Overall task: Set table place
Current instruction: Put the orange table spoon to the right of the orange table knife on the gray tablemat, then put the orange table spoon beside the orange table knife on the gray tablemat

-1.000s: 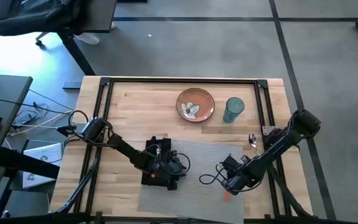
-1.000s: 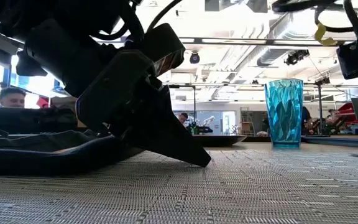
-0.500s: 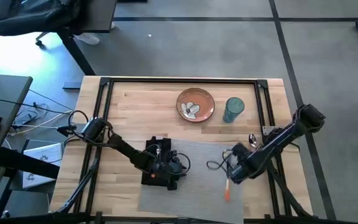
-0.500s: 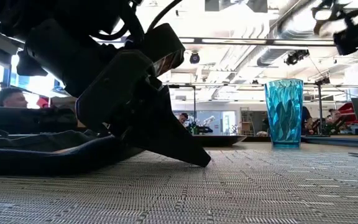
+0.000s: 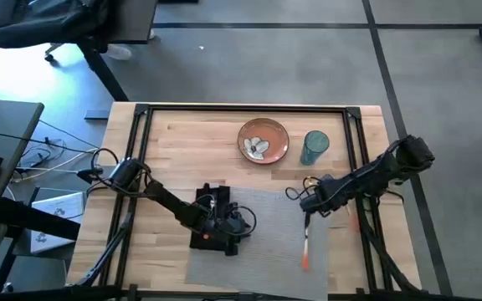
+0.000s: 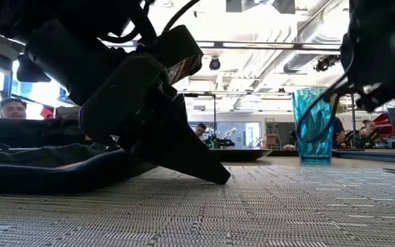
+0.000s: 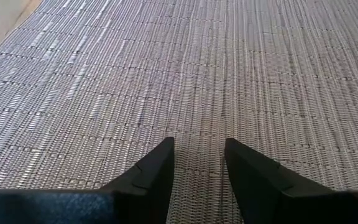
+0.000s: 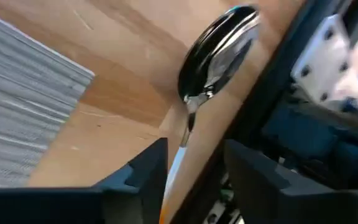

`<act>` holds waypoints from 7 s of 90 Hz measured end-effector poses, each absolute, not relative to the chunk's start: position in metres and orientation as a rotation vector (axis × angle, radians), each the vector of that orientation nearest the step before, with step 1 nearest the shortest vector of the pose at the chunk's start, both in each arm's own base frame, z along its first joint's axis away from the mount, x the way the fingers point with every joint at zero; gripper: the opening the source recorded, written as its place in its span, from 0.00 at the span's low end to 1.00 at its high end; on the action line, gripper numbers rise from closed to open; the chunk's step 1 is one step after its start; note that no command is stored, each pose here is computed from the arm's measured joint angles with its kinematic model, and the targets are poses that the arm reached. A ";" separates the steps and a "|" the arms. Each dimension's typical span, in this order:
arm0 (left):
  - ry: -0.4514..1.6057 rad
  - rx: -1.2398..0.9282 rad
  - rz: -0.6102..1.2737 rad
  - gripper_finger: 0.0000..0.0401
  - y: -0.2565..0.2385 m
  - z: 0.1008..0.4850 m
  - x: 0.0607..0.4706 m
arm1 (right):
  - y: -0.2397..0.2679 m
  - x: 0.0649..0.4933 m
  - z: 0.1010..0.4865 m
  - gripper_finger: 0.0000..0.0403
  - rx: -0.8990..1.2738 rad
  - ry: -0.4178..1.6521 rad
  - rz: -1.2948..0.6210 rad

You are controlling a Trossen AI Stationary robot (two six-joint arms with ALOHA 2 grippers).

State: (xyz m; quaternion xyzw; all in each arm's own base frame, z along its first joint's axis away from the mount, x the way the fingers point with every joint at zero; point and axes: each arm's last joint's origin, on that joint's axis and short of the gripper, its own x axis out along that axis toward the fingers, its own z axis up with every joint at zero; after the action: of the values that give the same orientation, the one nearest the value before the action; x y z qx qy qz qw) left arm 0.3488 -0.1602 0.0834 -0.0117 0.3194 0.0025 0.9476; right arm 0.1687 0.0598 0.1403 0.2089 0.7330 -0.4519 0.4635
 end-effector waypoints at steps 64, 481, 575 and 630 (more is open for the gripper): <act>0.644 0.016 0.001 0.32 -0.161 0.083 0.348 | 0.050 0.173 0.142 0.34 0.680 1.725 -1.132; 0.647 0.010 -0.011 0.32 -0.165 0.084 0.346 | 0.057 0.183 0.127 0.02 0.641 1.596 -0.841; 0.618 0.016 -0.010 0.32 -0.166 0.085 0.348 | 0.167 0.181 0.167 0.00 1.172 1.239 -1.060; 0.606 0.028 -0.017 0.32 -0.166 0.086 0.348 | 0.176 0.192 0.138 0.15 1.166 1.164 -1.144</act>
State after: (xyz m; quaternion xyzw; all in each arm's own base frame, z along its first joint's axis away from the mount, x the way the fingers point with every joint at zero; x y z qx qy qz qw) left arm 0.3484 -0.1658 0.0857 0.0139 0.2982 -0.0083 0.9544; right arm 0.1920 0.1757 0.1383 0.4901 0.4893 -0.4807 0.5378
